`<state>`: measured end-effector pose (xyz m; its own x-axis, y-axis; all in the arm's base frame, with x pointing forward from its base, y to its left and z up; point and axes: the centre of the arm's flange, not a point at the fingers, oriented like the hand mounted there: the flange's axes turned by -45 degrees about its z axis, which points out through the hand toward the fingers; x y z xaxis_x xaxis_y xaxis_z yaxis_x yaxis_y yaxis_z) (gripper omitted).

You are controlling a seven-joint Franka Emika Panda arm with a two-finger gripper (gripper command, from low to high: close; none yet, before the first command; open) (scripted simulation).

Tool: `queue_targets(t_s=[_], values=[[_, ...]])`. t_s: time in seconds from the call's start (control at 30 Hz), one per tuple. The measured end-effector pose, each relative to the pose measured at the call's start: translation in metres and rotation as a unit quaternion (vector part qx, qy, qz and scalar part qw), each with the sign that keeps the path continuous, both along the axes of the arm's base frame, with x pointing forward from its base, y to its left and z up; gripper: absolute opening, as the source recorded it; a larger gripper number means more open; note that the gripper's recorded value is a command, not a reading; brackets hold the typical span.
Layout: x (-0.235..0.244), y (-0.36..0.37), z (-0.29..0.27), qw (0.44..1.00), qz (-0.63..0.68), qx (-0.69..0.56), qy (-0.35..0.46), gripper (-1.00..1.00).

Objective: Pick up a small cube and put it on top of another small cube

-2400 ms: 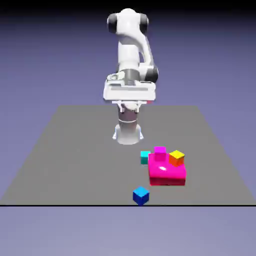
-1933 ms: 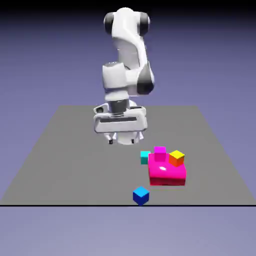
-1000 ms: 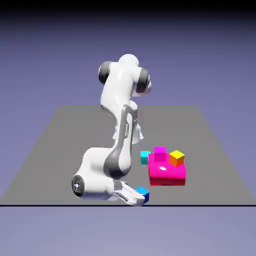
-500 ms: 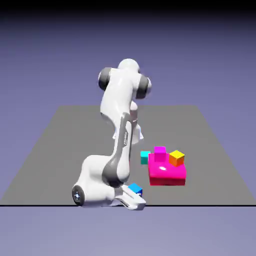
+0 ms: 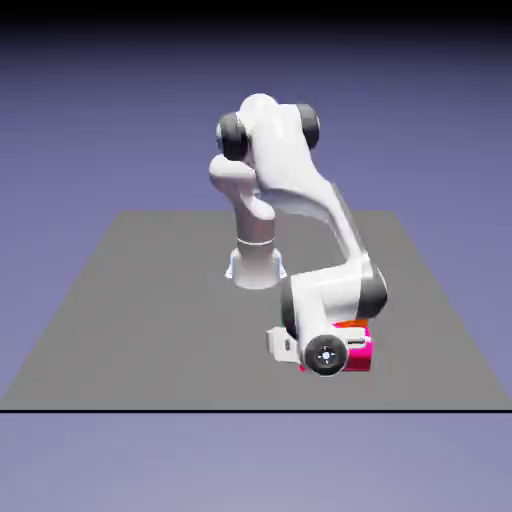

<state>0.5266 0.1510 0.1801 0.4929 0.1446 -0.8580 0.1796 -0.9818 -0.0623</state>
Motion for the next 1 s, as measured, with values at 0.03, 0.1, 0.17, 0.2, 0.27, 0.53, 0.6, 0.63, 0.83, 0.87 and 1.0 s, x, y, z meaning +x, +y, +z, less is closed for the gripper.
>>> queue_targets(t_s=[0.03, 0.1, 0.17, 0.2, 0.27, 0.53, 0.6, 0.63, 0.83, 0.87, 1.0], values=[[-0.007, 0.01, 0.004, 0.999, 0.033, 0.001, -0.003, -1.0], [-0.02, 0.03, 0.012, 0.995, 0.1, 0.001, -0.009, -1.0], [-0.033, 0.049, 0.021, 0.986, 0.168, 0.0, -0.016, -1.0], [-0.04, 0.058, 0.026, 0.979, 0.202, -0.001, -0.02, -1.0], [-0.055, 0.077, 0.033, 0.962, 0.27, -0.002, -0.025, -1.0], [-0.119, 0.147, 0.062, 0.843, 0.536, -0.02, -0.039, -1.0], [-0.136, 0.163, 0.071, 0.801, 0.596, -0.03, -0.044, -1.0], [-0.146, 0.172, 0.074, 0.778, 0.626, -0.034, -0.044, -1.0], [-0.197, 0.201, 0.069, 0.664, 0.747, -0.037, -0.013, -1.0], [-0.191, 0.184, 0.052, 0.664, 0.746, -0.038, -0.014, -1.0], [-0.184, 0.158, 0.026, 0.664, 0.747, -0.037, -0.014, 1.0]])
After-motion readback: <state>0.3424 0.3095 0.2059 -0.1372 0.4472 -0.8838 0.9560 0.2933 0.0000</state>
